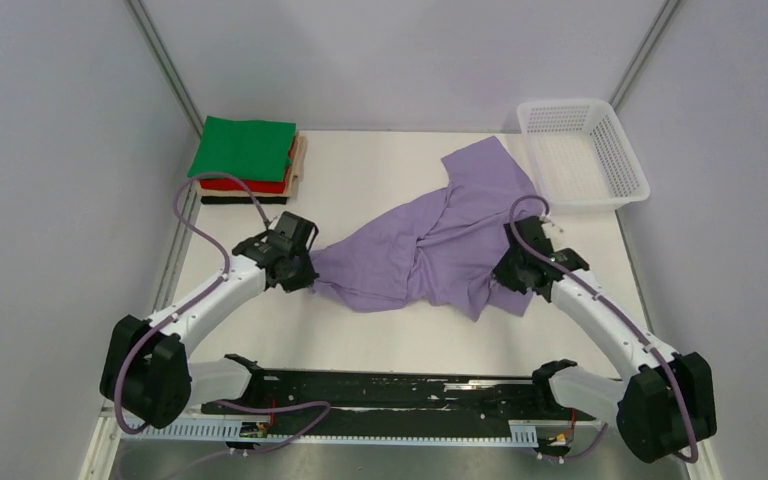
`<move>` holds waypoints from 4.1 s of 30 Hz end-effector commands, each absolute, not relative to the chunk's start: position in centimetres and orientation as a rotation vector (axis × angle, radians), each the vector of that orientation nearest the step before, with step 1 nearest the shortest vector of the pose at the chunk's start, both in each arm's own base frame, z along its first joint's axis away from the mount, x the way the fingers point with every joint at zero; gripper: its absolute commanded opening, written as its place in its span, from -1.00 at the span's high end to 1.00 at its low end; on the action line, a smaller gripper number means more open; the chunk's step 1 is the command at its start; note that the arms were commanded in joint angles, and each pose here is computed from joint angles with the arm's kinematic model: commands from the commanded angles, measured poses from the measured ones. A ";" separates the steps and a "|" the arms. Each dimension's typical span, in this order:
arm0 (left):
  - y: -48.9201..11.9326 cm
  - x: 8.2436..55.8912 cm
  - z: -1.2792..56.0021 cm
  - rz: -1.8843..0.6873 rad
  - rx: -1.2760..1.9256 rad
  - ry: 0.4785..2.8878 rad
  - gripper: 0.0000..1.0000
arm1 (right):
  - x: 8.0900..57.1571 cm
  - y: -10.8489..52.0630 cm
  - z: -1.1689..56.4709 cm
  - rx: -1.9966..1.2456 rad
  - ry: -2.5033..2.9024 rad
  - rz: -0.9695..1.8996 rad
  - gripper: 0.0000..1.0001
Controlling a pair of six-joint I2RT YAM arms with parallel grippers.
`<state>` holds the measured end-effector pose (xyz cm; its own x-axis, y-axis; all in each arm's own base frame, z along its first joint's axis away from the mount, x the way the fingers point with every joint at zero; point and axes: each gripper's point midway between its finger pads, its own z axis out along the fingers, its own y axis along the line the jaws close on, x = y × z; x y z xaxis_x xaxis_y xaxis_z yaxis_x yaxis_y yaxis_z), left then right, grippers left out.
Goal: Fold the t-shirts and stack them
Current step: Flatten out the tshirt
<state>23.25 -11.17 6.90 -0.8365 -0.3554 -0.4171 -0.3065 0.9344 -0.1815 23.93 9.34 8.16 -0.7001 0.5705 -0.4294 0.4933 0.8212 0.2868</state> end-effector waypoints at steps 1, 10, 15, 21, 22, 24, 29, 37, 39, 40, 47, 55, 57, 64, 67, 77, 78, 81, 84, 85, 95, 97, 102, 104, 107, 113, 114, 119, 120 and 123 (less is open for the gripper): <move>-13.1 28.5 14.7 -0.307 -0.427 2.417 1.00 | 29.8 7.4 17.6 0.659 2.204 0.314 1.00; -11.5 30.7 30.8 -0.414 -0.449 2.030 1.00 | 31.4 3.6 33.8 0.581 1.793 0.356 1.00; -9.2 29.2 38.5 -0.413 -0.468 1.849 1.00 | 29.1 2.1 44.5 0.506 1.547 0.337 1.00; -6.6 25.5 46.6 -0.454 -0.465 1.653 1.00 | 25.2 1.5 54.0 0.395 1.338 0.336 1.00; -6.2 24.6 47.9 -0.470 -0.467 1.619 1.00 | 24.6 1.5 55.4 0.372 1.310 0.337 1.00; -5.7 23.3 49.8 -0.500 -0.466 1.563 1.00 | 23.4 1.8 57.9 0.312 1.255 0.342 1.00; -5.2 19.7 54.2 -0.599 -0.412 1.451 1.00 | 19.7 3.0 63.6 0.165 1.090 0.393 1.00; -3.2 12.6 59.1 -0.708 -0.353 1.286 1.00 | 10.3 3.6 71.0 0.014 0.844 0.432 1.00; -2.9 11.0 59.9 -0.737 -0.334 1.248 1.00 | 8.0 3.9 71.9 -0.025 0.798 0.448 1.00; -2.9 10.6 60.1 -0.747 -0.325 1.239 1.00 | 7.1 4.1 72.2 -0.043 0.780 0.452 1.00; -3.0 9.5 61.2 -0.768 -0.285 1.217 1.00 | 5.6 3.7 72.7 -0.055 0.748 0.418 1.00; -2.8 15.8 57.2 -0.605 -0.416 1.332 1.00 | 14.3 3.2 68.7 0.022 0.906 0.346 1.00; -3.4 19.0 53.9 -0.530 -0.444 1.414 1.00 | 17.9 3.5 66.1 0.038 0.978 0.336 1.00; -1.9 29.2 41.3 -0.068 -0.668 1.653 1.00 | 29.9 2.5 54.8 0.199 1.211 0.237 1.00; -2.5 34.5 34.3 0.041 -0.688 1.784 1.00 | 35.6 2.1 48.4 0.260 1.333 0.170 1.00; -3.2 47.9 16.0 0.000 -0.719 2.113 1.00 | 50.0 3.8 29.8 0.315 1.681 0.112 1.00; -3.5 48.7 15.3 -0.025 -0.707 2.129 1.00 | 51.0 4.0 28.5 0.311 1.707 0.114 1.00; -3.6 51.2 12.6 -0.024 -0.716 2.176 1.00 | 53.6 4.4 25.3 0.312 1.766 0.100 1.00; -3.5 53.0 10.9 -0.028 -0.735 2.193 1.00 | 55.8 4.4 22.2 0.325 1.818 0.079 1.00; -3.3 53.3 10.7 -0.026 -0.742 2.193 1.00 | 56.4 4.5 21.5 0.329 1.827 0.076 1.00; -3.7 57.0 9.2 -0.066 -0.800 2.219 0.46 | 61.8 4.4 16.3 0.385 1.919 0.004 0.76; -4.0 57.2 10.0 -0.089 -0.792 2.215 -0.10 | 62.4 4.7 16.2 0.370 1.935 0.014 0.56; -5.5 57.0 12.9 -0.208 -0.751 2.185 -0.97 | 62.0 7.5 17.6 0.255 1.954 0.160 -0.35; -6.3 56.7 14.1 -0.269 -0.716 2.166 -0.99 | 61.4 8.3 18.4 0.227 1.951 0.203 -0.57; -7.7 56.1 16.0 -0.325 -0.660 2.145 -1.00 | 60.2 9.7 19.3 0.191 1.955 0.276 -0.98; -9.0 54.9 18.2 -0.337 -0.586 2.143 -1.00 | 57.0 10.7 19.8 0.224 1.985 0.369 -1.00; -9.2 54.6 18.8 -0.339 -0.572 2.139 -1.00 | 56.4 10.8 19.4 0.245 1.997 0.383 -1.00; -11.0 52.9 19.5 -0.382 -0.500 2.175 -1.00 | 54.2 11.6 16.6 0.326 2.078 0.470 -1.00; -11.6 52.2 19.3 -0.407 -0.479 2.192 -1.00 | 53.9 11.8 15.8 0.339 2.099 0.486 -1.00; -14.3 50.3 18.3 -0.467 -0.399 2.234 -1.00 | 53.4 12.7 13.8 0.372 2.154 0.545 -1.00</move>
